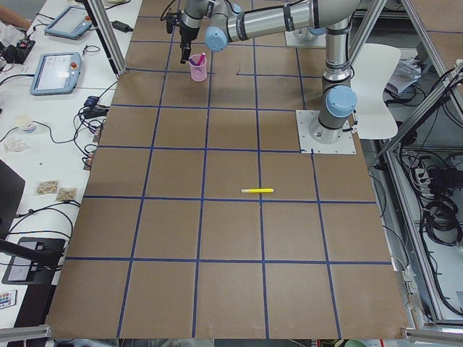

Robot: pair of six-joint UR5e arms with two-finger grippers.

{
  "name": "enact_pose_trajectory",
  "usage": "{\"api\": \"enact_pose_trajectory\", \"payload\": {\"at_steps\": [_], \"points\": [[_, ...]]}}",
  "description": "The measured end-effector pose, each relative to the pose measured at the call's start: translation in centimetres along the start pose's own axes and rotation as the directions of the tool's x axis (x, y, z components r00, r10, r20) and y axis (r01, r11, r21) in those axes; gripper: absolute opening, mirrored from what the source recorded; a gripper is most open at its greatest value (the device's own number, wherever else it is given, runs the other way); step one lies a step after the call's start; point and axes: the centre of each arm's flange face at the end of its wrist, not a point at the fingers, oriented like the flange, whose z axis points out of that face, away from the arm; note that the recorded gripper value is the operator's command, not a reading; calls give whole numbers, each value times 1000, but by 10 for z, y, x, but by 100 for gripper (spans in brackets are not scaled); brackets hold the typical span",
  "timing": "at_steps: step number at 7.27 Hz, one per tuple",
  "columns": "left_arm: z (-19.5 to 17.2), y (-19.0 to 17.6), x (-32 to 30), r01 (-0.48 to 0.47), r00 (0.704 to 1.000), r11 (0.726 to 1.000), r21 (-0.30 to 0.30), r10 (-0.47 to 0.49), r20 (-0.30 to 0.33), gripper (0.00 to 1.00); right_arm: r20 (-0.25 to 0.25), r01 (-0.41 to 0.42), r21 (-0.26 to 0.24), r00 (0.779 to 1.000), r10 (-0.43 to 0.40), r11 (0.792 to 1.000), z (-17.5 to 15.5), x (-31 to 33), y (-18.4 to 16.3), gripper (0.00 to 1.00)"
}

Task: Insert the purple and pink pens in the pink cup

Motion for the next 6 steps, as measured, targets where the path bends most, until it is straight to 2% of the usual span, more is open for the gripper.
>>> {"api": "enact_pose_trajectory", "payload": {"at_steps": [2,3,4,6], "points": [[-52,8,-50,-55,998,982,-180,61,29,100,-2,1,5,1000,-1,1000,-2,1,-1,100],[-79,23,-63,-85,995,970,-226,94,26,100,-2,1,7,1000,-1,1000,-3,1,-1,100],[-101,37,-67,-103,994,965,-239,111,19,100,-2,2,8,1000,-2,1000,-3,1,-1,100],[-125,50,-67,-121,992,967,-224,128,17,100,-1,7,8,1000,-7,1000,-3,1,-2,100]]}}
